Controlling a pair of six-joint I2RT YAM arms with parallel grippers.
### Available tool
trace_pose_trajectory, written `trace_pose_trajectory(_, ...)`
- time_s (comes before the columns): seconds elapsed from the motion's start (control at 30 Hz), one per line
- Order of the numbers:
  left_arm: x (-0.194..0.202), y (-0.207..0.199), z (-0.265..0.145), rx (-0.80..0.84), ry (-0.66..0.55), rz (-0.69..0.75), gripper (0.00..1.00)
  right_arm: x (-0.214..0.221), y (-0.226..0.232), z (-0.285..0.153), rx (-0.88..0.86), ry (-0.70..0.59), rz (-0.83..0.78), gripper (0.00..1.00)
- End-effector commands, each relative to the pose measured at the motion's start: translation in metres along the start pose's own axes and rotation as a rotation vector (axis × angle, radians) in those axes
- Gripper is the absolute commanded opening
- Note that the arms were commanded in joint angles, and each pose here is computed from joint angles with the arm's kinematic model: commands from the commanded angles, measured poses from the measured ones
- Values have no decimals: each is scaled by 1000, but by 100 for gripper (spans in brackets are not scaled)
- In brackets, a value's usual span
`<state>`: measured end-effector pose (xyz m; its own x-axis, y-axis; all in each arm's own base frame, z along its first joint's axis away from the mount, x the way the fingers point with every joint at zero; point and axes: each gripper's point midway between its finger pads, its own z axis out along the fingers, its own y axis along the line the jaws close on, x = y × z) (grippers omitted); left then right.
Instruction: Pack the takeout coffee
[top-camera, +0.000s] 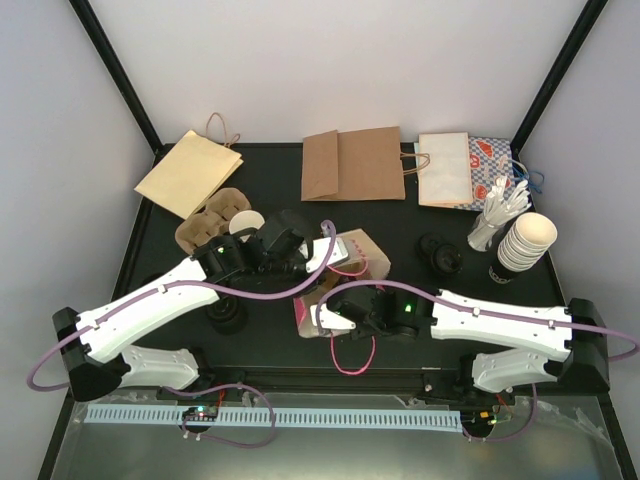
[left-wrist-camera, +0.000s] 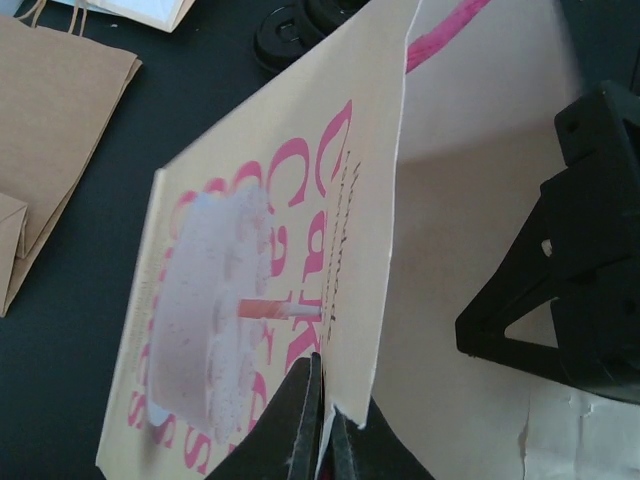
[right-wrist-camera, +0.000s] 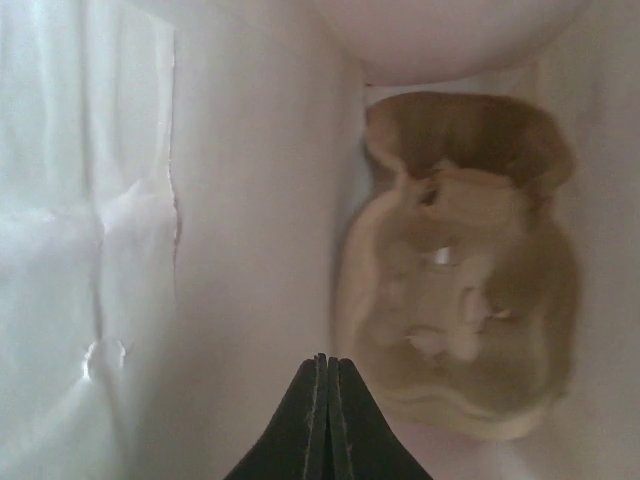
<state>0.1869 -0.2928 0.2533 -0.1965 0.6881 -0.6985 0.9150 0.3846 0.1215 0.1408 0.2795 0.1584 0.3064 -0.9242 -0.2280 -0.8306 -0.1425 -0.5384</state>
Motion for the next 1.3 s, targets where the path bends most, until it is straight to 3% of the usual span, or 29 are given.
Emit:
trace_pose_trajectory(0.0,-22,-9,-8,48,-67,-5,2,-2,-12,-9,15,16,-37,1)
trace_pose_trajectory(0.23,-19,-11,-2,55,-47,-11,1,-2,-23,-22,43,20,-50,1)
trace_pose_trajectory(0.67,-29,-15,-15,71,-89,-1,2,1,-21,2,57,71,-117,1)
trace_pose_trajectory(1.27,-33,-18,-27,82,-117,0,2,28,20,22,-46,114,-53,1)
